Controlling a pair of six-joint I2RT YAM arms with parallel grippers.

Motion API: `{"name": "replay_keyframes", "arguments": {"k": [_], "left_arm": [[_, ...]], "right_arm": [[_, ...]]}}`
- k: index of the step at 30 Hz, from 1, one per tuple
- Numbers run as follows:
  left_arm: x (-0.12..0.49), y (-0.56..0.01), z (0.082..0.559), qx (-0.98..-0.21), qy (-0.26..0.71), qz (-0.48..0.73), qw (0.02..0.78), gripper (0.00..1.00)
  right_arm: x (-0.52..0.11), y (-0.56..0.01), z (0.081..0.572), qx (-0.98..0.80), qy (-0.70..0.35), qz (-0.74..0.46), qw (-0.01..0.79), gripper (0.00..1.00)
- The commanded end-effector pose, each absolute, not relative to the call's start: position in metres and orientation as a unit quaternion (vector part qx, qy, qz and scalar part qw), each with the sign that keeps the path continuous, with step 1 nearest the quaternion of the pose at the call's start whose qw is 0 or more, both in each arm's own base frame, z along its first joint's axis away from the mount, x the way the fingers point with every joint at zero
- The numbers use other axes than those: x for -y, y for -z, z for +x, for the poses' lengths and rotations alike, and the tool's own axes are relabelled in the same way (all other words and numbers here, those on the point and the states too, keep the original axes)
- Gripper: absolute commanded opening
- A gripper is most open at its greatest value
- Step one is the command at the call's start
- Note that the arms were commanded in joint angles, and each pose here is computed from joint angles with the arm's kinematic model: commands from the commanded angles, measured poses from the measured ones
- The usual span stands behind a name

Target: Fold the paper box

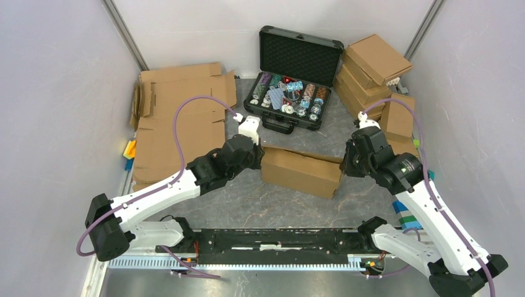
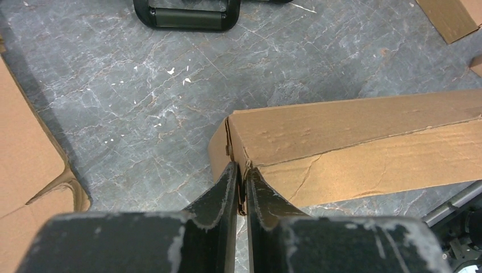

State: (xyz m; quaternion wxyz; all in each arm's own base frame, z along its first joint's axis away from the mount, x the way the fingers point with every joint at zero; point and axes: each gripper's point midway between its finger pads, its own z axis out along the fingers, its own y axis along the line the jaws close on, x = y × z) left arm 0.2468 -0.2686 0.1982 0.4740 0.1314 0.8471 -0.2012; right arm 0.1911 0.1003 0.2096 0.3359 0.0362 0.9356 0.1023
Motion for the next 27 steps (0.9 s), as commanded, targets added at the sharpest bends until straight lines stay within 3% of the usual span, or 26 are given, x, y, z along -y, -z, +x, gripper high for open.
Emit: {"name": "replay_keyframes", "arguments": {"k": [1,11,27], "left_arm": [[0.269,-0.192,0.239,-0.852,0.178,0.167,0.463,0.14],[0.270,-0.193,0.237,-0.850,0.160,0.175,0.471,0.13],[0.274,-0.190,0.236,-0.852,0.153,0.178,0.469,0.12]], "right_arm": [[-0.115,-0.233,0.194,-0.926,-0.150,0.069,0.341,0.19],[-0.121,-0.235,0.191,-0.932,-0.163,0.105,0.305,0.18],[-0.100,-0.229,0.188,-0.930,-0.127,0.108,0.327,0.16]]}}
